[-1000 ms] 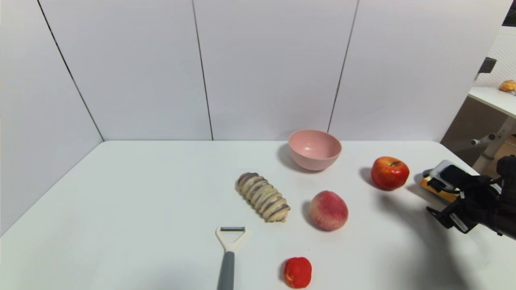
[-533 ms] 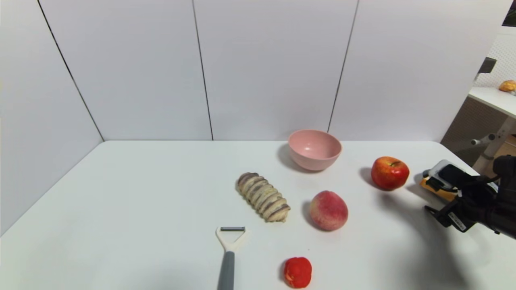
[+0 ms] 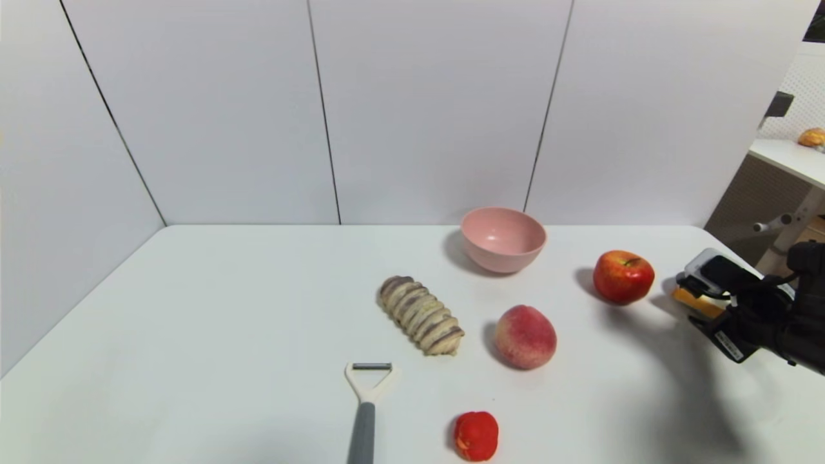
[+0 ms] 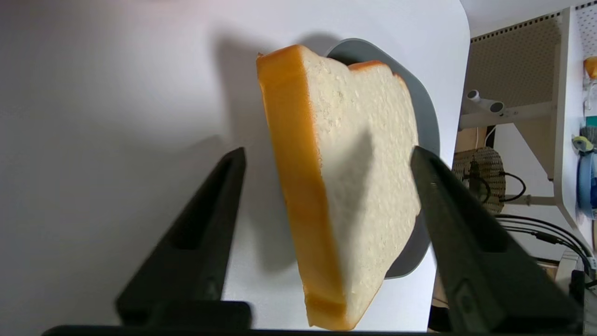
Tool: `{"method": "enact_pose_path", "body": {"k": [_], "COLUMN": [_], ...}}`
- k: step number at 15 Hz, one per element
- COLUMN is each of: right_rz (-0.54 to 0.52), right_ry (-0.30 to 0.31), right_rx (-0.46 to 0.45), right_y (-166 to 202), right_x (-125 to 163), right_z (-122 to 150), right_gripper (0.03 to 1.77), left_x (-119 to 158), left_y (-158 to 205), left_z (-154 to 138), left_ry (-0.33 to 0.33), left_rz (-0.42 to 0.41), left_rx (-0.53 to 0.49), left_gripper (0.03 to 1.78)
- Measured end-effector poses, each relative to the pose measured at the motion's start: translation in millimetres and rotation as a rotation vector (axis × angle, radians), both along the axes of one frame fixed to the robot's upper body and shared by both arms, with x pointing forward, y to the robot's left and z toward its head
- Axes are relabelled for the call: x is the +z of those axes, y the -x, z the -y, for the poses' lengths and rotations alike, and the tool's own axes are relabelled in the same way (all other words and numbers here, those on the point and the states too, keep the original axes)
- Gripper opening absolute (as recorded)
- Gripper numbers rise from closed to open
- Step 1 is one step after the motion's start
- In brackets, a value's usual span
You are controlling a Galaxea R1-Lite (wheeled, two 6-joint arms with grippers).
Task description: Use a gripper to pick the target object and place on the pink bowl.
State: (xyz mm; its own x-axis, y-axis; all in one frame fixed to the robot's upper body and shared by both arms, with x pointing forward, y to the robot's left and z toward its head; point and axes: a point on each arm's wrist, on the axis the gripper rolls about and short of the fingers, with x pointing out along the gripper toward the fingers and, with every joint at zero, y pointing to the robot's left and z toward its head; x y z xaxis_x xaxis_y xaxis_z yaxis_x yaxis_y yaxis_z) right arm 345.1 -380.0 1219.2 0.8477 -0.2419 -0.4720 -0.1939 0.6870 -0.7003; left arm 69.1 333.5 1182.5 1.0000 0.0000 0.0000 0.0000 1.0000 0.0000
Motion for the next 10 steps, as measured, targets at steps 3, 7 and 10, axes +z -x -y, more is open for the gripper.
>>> {"method": "enact_pose_path", "body": {"k": [3, 7, 10], "right_rz": [-0.001, 0.023, 0.060], "right_ry": [0.001, 0.001, 0.007], "right_rx": [-0.001, -0.004, -0.005], "right_y": [0.1, -3.4, -5.3], "right_x": [0.3, 5.0, 14.0], "right_z": [0.1, 1.0, 1.3], "right_gripper": [0.81, 0.06, 0.06], "left_x": [0.0, 0.0, 0.0], "left_y": [0.0, 0.0, 0.0], "left_z": [0.0, 0.0, 0.0], "left_ry": [0.000, 0.000, 0.000], "left_rz": [0.000, 0.000, 0.000], "left_rx": [0.000, 0.000, 0.000], "left_gripper": [1.69, 1.69, 1.69]}}
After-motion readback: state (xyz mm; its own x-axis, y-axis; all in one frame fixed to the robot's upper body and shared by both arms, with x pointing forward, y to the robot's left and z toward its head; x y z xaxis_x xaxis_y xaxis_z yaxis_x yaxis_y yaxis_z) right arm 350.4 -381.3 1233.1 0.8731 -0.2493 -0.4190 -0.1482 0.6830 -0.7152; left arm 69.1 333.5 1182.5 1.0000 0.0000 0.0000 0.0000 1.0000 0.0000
